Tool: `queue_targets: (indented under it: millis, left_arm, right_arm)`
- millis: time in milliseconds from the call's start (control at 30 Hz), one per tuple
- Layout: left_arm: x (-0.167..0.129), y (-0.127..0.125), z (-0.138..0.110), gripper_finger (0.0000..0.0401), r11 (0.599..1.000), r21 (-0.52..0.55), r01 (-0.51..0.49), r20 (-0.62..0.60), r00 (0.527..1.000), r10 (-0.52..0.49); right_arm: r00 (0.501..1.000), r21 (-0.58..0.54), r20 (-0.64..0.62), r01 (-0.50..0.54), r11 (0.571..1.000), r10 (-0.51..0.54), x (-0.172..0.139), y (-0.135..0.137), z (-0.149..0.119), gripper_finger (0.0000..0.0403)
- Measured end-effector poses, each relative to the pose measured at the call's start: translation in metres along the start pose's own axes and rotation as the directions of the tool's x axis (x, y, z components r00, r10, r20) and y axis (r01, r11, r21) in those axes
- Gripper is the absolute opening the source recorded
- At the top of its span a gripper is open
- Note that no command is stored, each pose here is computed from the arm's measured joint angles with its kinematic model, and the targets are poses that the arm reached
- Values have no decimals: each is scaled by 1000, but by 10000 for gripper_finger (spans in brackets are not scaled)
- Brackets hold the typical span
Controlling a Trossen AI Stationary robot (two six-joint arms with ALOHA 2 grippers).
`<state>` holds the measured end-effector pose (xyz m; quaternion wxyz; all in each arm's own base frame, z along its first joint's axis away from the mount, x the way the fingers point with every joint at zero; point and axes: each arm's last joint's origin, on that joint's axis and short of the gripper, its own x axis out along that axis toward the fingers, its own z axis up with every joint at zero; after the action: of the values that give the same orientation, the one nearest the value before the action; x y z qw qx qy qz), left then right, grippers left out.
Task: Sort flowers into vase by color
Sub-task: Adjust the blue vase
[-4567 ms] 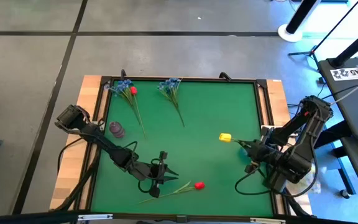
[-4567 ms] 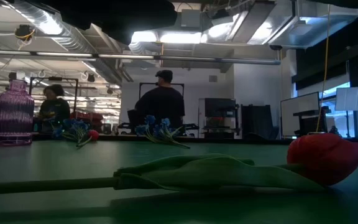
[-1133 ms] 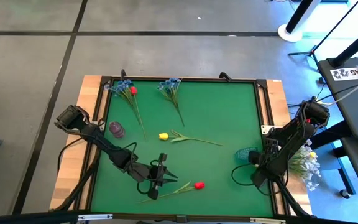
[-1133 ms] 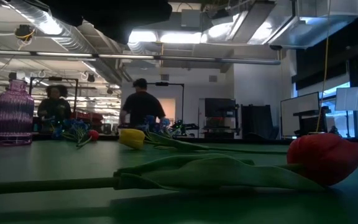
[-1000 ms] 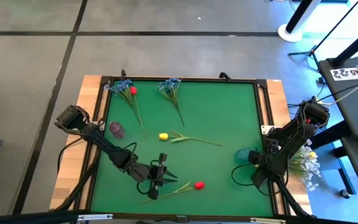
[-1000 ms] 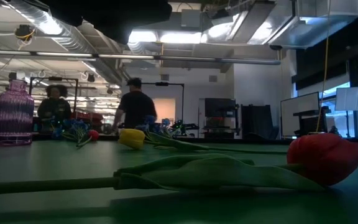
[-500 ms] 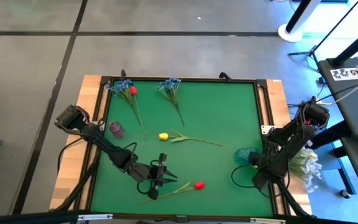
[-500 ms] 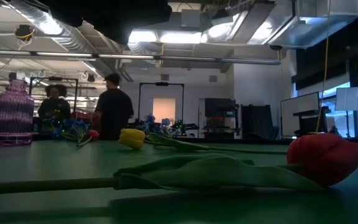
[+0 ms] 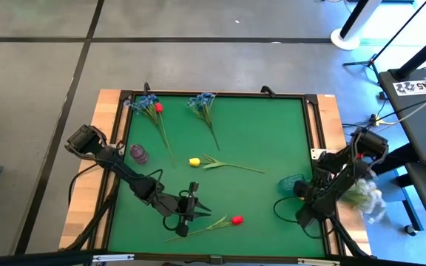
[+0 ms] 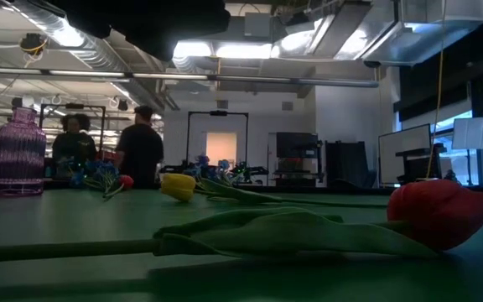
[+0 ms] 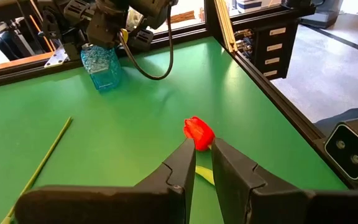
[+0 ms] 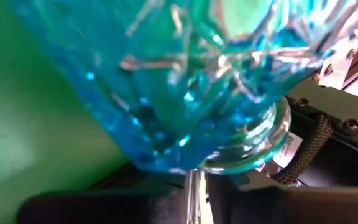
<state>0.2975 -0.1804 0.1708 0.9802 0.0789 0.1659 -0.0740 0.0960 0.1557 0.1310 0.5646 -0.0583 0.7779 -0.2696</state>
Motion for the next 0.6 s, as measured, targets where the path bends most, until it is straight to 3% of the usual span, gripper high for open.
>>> queue_targets:
  millis: [233,467,600]
  left_arm:
    - [0,0,0,50,1000,7,-1,0,1000,1]
    - [0,0,0,50,1000,7,0,0,1000,0]
    - [0,0,-2,50,1000,14,-1,-18,1000,1]
  right_arm:
    - [996,-28,87,-2,1000,4,-29,-2,22,40]
    - [969,-114,230,-63,991,88,-54,-10,76,23]
    - [956,-183,277,-47,982,97,-58,-13,111,23]
